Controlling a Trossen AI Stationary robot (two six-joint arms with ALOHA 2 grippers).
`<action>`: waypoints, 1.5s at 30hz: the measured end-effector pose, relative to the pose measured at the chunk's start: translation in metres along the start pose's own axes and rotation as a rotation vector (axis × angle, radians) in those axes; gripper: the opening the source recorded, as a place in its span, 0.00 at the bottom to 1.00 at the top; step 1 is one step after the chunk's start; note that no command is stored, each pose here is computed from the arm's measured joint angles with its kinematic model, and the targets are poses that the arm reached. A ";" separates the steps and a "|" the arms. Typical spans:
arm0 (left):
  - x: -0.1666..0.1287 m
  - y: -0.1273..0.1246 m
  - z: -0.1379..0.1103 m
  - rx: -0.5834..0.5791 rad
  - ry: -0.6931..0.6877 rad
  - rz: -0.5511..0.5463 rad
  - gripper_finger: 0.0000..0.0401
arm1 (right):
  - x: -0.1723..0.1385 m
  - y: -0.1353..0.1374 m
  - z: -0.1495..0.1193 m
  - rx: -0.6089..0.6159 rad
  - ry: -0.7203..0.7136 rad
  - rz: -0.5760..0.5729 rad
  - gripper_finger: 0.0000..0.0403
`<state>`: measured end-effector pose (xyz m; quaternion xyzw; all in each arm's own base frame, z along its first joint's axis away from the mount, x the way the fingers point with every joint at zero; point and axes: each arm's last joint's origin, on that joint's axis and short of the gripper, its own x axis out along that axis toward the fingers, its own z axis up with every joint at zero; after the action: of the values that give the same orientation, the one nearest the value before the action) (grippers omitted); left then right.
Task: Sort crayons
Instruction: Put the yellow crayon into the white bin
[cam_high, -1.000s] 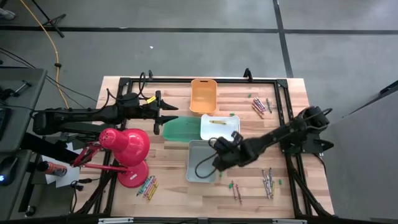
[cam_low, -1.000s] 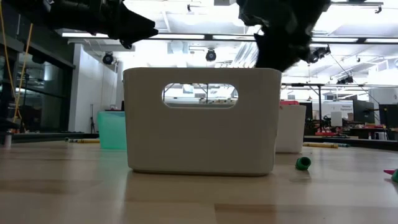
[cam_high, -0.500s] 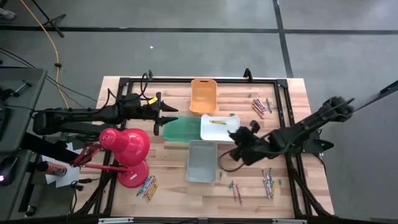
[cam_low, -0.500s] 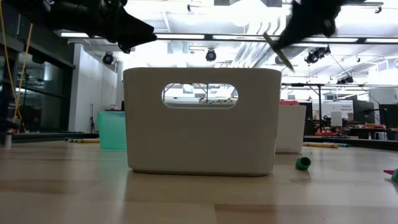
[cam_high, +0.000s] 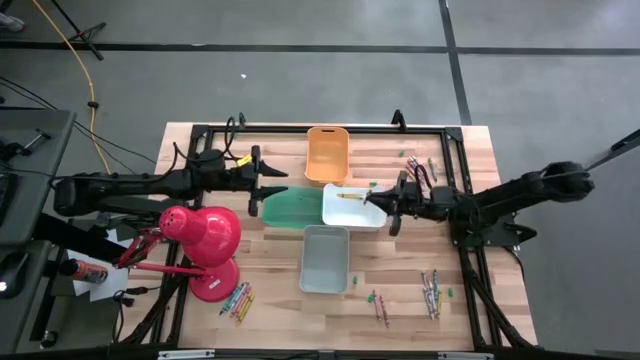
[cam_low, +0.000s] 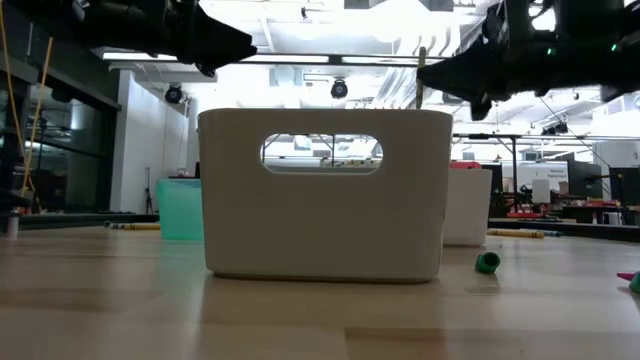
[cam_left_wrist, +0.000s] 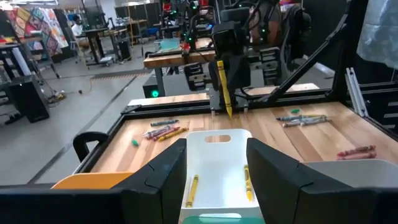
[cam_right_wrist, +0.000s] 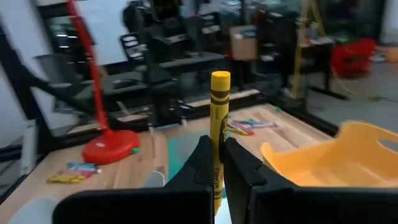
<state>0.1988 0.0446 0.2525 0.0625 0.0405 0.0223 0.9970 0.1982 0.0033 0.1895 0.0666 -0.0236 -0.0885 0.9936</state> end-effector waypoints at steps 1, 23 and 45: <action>0.002 0.000 -0.001 0.000 -0.002 0.000 0.38 | 0.002 -0.003 -0.001 -0.005 0.004 0.018 0.00; 0.003 -0.003 -0.004 -0.111 0.035 -0.019 0.38 | 0.057 -0.005 0.004 -0.238 0.285 0.058 0.00; -0.002 -0.004 -0.005 -0.117 0.065 -0.022 0.38 | 0.059 -0.007 0.003 -0.107 0.337 -0.042 0.27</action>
<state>0.1964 0.0410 0.2474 0.0029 0.0723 0.0160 0.9972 0.2545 -0.0143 0.1940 0.0279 0.1493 -0.0981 0.9835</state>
